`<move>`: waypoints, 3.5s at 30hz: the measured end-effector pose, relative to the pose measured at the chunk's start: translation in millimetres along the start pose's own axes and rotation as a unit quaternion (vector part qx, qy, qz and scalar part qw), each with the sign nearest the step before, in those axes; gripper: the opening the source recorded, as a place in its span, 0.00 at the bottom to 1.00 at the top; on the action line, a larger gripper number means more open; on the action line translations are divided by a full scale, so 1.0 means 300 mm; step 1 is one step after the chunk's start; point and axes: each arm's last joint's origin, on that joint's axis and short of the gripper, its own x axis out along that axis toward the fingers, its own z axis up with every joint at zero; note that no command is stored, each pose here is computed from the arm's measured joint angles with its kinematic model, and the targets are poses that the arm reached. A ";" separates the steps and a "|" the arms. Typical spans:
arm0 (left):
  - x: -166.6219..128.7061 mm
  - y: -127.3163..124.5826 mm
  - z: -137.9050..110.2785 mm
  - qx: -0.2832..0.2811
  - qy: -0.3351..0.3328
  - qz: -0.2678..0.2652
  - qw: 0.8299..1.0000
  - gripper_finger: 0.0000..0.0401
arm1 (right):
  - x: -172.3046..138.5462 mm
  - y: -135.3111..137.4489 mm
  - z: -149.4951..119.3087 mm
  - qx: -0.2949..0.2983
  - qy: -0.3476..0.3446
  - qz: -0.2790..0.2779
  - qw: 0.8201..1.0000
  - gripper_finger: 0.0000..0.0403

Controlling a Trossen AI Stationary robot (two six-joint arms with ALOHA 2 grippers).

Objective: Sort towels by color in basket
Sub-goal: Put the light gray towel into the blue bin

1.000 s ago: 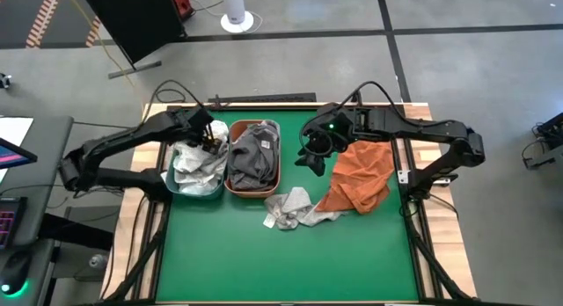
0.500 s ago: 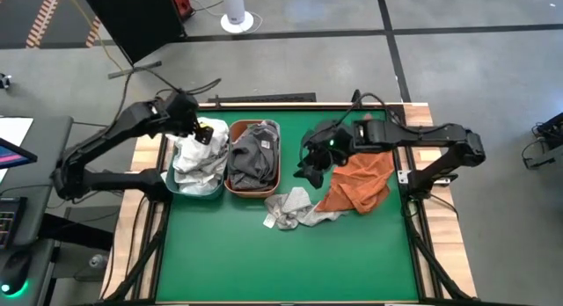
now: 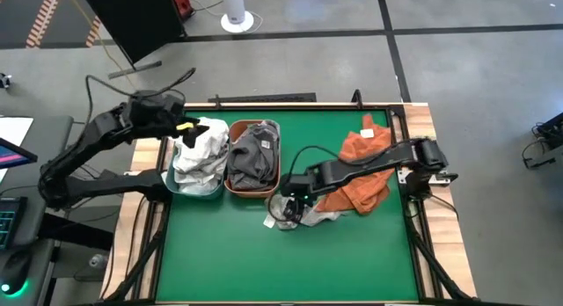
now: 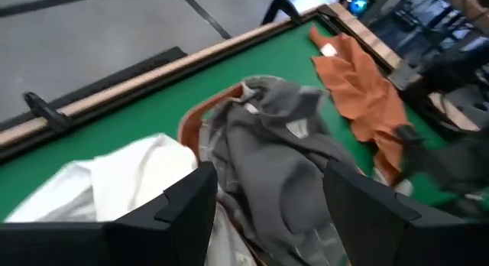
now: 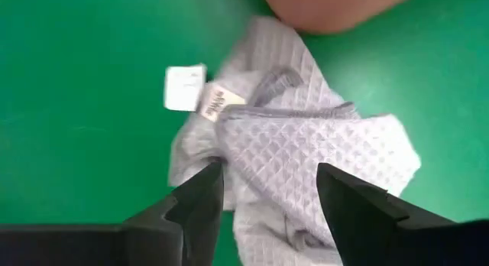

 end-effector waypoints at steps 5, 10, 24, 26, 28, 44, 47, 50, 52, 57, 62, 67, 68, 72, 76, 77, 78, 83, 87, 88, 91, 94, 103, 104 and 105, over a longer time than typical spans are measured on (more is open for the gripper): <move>-0.048 -0.001 -0.028 0.001 0.004 -0.016 1.000 0.57 | 0.133 -0.009 -0.029 0.002 0.049 -0.037 0.998 0.58; -0.074 0.003 -0.049 0.001 0.013 -0.019 1.000 0.57 | 0.219 -0.016 -0.056 0.008 0.084 -0.062 0.995 0.58; -0.085 -0.004 -0.033 0.066 -0.023 -0.033 0.997 0.57 | 0.093 -0.040 -0.022 0.017 0.060 -0.043 0.997 0.07; -0.087 -0.011 -0.017 0.081 -0.048 -0.043 0.995 0.57 | -0.007 -0.046 0.002 0.023 0.026 -0.024 0.999 0.07; -0.089 -0.018 -0.003 0.092 -0.072 -0.051 0.992 0.57 | -0.111 -0.055 0.021 0.030 -0.018 -0.012 0.999 0.07; 0.116 -0.179 0.063 0.139 -0.202 -0.283 0.927 0.57 | -0.753 -0.147 0.165 -0.057 -0.500 0.151 0.851 0.07; 0.183 -0.228 0.077 0.139 -0.218 -0.306 0.916 0.57 | -0.760 -0.173 0.197 -0.053 -0.529 0.147 0.834 0.07; 0.257 -0.273 0.085 0.138 -0.230 -0.322 0.908 0.57 | -0.737 -0.188 0.228 -0.065 -0.530 0.164 0.829 0.07; 0.306 -0.295 0.089 0.133 -0.241 -0.325 0.905 0.57 | -0.720 -0.196 0.250 -0.074 -0.532 0.178 0.825 0.07; 0.403 -0.319 0.092 0.114 -0.259 -0.302 0.910 0.57 | -0.691 -0.196 0.288 -0.090 -0.543 0.214 0.807 0.07; 0.442 -0.328 0.096 0.102 -0.279 -0.291 0.909 0.57 | -0.690 -0.197 0.292 -0.097 -0.543 0.224 0.803 0.07; 0.461 -0.340 0.106 0.067 -0.301 -0.313 0.899 0.57 | -0.690 -0.197 0.292 -0.098 -0.542 0.225 0.804 0.14; 0.463 -0.344 0.108 0.063 -0.308 -0.318 0.895 0.57 | -0.691 -0.197 0.291 -0.098 -0.542 0.227 0.803 0.15; 0.458 -0.352 0.120 0.046 -0.336 -0.336 0.879 0.52 | -0.690 -0.196 0.290 -0.101 -0.537 0.230 0.805 0.17; 0.445 -0.353 0.129 0.043 -0.353 -0.341 0.870 0.34 | -0.687 -0.195 0.289 -0.101 -0.532 0.229 0.809 0.17; 0.438 -0.351 0.132 0.042 -0.356 -0.341 0.869 0.28 | -0.686 -0.195 0.288 -0.101 -0.532 0.229 0.809 0.17; 0.431 -0.349 0.136 0.041 -0.362 -0.342 0.866 0.21 | -0.686 -0.195 0.288 -0.102 -0.531 0.230 0.809 0.17; 0.383 -0.324 0.164 0.023 -0.384 -0.343 0.857 0.03 | -0.675 -0.197 0.284 -0.104 -0.513 0.231 0.820 0.18; 0.321 -0.299 0.188 0.025 -0.413 -0.339 0.845 0.02 | -0.655 -0.202 0.277 -0.098 -0.486 0.224 0.839 0.20; 0.294 -0.290 0.196 0.028 -0.425 -0.337 0.840 0.02 | -0.650 -0.203 0.275 -0.093 -0.479 0.225 0.843 0.22; 0.205 -0.259 0.208 0.043 -0.437 -0.334 0.834 0.01 | -0.637 -0.206 0.270 -0.087 -0.461 0.222 0.855 0.26; 0.122 -0.220 0.192 0.049 -0.406 -0.317 0.856 0.01 | -0.635 -0.210 0.260 -0.084 -0.445 0.217 0.865 0.29; -0.076 -0.083 0.043 0.016 -0.257 -0.244 0.935 0.02 | -0.636 -0.232 0.266 -0.077 -0.445 0.208 0.868 0.30; -0.096 -0.071 0.029 0.006 -0.255 -0.233 0.938 0.02 | -0.636 -0.236 0.267 -0.076 -0.446 0.206 0.868 0.30; -0.116 -0.058 0.015 -0.004 -0.254 -0.221 0.942 0.02 | -0.637 -0.242 0.269 -0.074 -0.447 0.204 0.868 0.30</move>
